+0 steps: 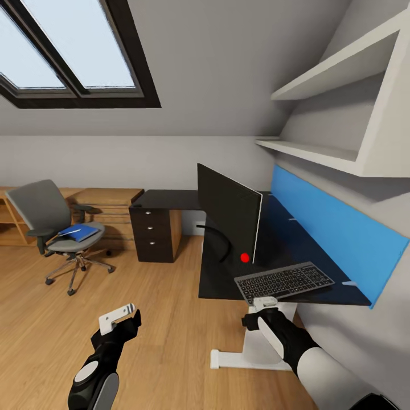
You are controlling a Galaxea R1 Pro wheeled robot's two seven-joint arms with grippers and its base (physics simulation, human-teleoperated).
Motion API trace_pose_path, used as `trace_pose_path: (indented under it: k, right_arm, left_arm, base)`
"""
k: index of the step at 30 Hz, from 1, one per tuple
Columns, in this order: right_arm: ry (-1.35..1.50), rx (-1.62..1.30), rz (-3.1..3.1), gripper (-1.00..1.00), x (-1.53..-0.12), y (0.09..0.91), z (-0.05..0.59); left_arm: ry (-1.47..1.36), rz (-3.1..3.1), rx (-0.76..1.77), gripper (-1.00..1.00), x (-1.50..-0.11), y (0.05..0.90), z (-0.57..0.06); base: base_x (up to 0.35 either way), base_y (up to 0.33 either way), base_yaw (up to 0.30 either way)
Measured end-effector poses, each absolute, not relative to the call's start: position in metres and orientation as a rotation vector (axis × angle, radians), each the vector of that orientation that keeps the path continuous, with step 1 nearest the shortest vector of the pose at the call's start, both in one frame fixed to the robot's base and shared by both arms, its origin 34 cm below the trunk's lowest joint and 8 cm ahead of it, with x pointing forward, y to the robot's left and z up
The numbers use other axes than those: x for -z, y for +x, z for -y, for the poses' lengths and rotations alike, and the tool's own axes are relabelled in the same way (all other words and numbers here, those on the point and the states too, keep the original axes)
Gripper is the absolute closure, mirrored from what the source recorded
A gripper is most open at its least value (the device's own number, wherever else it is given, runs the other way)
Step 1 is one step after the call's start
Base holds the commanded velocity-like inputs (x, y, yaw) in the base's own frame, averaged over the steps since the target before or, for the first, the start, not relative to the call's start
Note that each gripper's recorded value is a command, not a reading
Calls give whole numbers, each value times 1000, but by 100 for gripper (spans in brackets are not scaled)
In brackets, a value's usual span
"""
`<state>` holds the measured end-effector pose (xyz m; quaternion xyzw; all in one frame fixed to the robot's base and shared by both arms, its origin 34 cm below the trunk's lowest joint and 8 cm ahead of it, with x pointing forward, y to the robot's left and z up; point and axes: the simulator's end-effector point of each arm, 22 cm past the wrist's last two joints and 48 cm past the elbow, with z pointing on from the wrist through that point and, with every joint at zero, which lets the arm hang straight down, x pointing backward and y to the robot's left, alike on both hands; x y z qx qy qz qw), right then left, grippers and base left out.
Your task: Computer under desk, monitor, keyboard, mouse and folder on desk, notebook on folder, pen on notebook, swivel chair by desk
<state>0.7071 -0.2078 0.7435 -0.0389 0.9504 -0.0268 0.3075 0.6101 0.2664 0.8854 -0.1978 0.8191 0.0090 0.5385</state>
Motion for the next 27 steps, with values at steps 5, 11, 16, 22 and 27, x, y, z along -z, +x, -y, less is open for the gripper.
trace_pose_path:
  k: [5,11,16,22,27]
  right_arm:
    - [-100,76,-2514,-100,-736,707,211]
    - [-98,79,-2513,-100,-726,708,213]
    - [-98,79,-2512,-100,-719,708,213]
    - [-98,79,-2511,-100,-714,708,213]
    - [-98,79,-2511,-100,-714,708,213]
  left_arm:
    - [-471,-1948,-20,-100,-878,610,-266]
    - [-472,-1948,-19,-100,-868,610,-266]
    - [-472,-1948,-20,-100,-861,610,-266]
    - [-473,-1948,-22,-100,-856,610,-267]
    - [-472,-1949,-22,-100,-855,610,-268]
  base:
    - [0,0,0]
    - [0,0,0]
    - [0,0,0]
    - [0,0,0]
    - [0,0,0]
